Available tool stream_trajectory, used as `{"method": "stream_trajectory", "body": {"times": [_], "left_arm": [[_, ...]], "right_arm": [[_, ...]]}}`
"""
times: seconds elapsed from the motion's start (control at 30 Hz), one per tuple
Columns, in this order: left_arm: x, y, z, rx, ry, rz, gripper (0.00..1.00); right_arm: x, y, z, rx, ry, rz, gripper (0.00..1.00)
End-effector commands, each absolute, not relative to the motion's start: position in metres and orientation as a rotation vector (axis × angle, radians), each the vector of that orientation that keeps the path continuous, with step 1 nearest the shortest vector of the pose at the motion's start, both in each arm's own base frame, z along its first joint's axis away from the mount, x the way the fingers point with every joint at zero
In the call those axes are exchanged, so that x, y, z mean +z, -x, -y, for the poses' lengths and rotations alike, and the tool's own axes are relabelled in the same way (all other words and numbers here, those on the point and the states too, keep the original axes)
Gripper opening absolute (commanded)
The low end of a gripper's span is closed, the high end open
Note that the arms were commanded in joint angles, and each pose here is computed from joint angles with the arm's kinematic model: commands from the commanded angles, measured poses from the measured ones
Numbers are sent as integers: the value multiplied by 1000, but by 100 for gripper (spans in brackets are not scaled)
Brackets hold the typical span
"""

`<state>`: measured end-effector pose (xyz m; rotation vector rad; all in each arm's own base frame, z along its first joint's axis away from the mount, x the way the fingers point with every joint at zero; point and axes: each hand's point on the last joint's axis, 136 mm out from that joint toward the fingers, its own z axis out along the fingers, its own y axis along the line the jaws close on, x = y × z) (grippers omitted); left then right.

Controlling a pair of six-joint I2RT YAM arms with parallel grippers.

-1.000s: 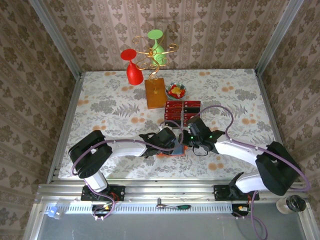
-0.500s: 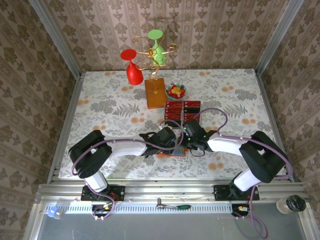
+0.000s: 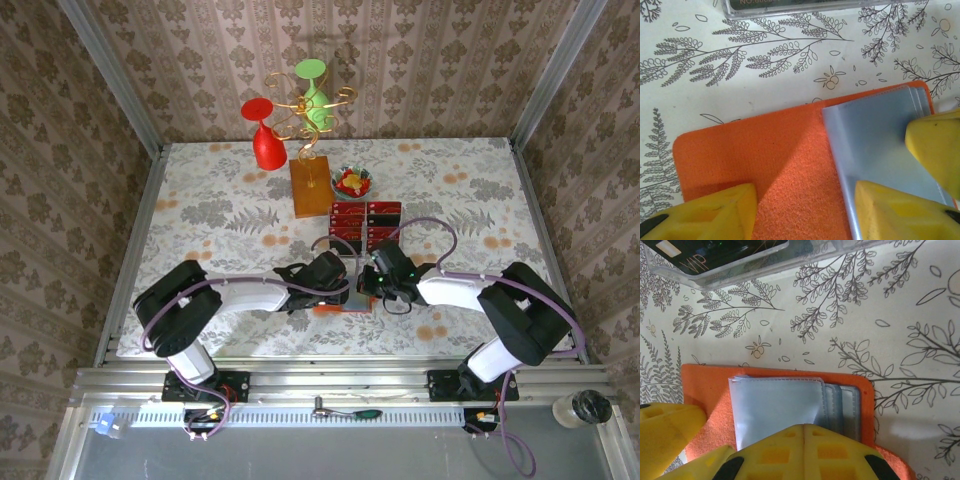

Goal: Put the credit cards into the card holder
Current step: Press the card holder at the center of the table.

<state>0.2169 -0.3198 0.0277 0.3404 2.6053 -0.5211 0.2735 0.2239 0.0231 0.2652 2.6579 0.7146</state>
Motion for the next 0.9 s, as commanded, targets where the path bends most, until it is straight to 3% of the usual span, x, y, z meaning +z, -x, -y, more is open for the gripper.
{"method": "stream_trajectory", "body": {"times": [0.0,0.23,0.57,0.67,0.87], "left_arm": [[19,-210,311,-505,-362,-2614,57],[36,-215,320,-547,-418,-2525,67],[31,-214,323,-515,-458,-2527,68],[23,-213,319,-480,-462,-2543,65],[10,-209,312,-419,-482,-2579,44]], "right_arm": [[21,-275,-217,696,-235,-2676,4],[11,-269,-229,804,-192,-2711,2],[6,-264,-237,888,-220,-2714,1],[7,-264,-237,888,-223,-2711,1],[19,-266,-238,910,-214,-2688,3]]}}
